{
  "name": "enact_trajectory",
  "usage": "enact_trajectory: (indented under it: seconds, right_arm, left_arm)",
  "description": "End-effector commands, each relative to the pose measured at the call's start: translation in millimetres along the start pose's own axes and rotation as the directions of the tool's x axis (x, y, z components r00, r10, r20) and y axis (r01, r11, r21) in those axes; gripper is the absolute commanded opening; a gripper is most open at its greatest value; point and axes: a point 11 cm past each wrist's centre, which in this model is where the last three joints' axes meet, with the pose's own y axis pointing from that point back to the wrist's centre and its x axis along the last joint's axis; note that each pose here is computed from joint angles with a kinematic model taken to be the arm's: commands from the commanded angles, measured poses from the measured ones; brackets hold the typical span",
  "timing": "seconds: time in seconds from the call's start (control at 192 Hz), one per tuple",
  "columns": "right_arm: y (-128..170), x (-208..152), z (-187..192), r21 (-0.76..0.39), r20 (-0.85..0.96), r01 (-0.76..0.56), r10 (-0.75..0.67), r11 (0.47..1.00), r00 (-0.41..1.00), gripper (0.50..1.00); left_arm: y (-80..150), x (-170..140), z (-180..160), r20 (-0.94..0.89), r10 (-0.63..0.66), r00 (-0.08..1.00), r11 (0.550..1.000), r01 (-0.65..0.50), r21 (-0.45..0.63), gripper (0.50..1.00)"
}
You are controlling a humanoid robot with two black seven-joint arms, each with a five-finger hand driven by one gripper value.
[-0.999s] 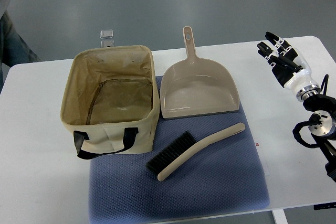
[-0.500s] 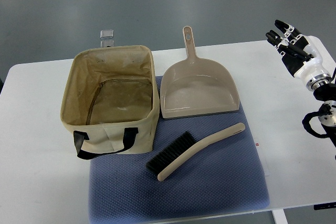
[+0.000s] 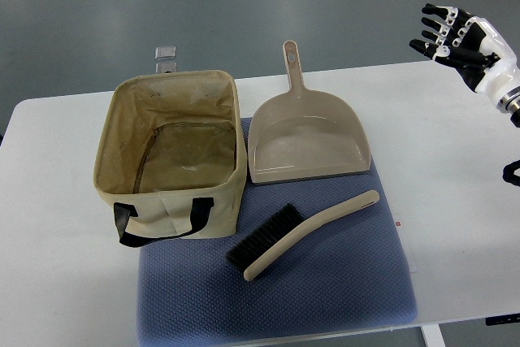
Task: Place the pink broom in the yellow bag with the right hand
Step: 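Reach the right hand over the dustpan toward the brush handle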
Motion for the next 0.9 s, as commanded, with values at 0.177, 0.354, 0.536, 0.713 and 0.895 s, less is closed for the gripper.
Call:
enact_trajectory:
  seconds: [0.177,0.354,0.536,0.713,0.895]
  right_arm:
    - [3.5,-55.6,6.6,-0.085,-0.321,0.276,-0.288,0.957,0.902,0.924]
    - [4.2,-70.8,5.7,-0.134,-0.404,0.356,-0.379,0.925,0.832,0.926]
    - [8.3,-95.3,17.0,-0.209,-0.475,0.457,-0.498,0.865,0.726,0.926]
    - [11.1,-110.9,25.1,-0.277,-0.531,0.525,-0.584,0.805,0.614,0.926]
    - [21.6,-123.3,42.7,-0.369,-0.582,0.574,-0.664,0.731,0.47,0.926]
  left_arm:
    - [0.0,0.0,0.0,0.0,0.0,1.0,1.0,0.0,0.0,1.0]
    - [0.0,0.0,0.0,0.0,0.0,1.0,1.0,0.0,0.0,1.0]
    - [0.0,0.0,0.0,0.0,0.0,1.0,1.0,0.0,0.0,1.0]
    - [0.0,0.0,0.0,0.0,0.0,1.0,1.0,0.0,0.0,1.0]
    - [0.0,0.0,0.0,0.0,0.0,1.0,1.0,0.0,0.0,1.0]
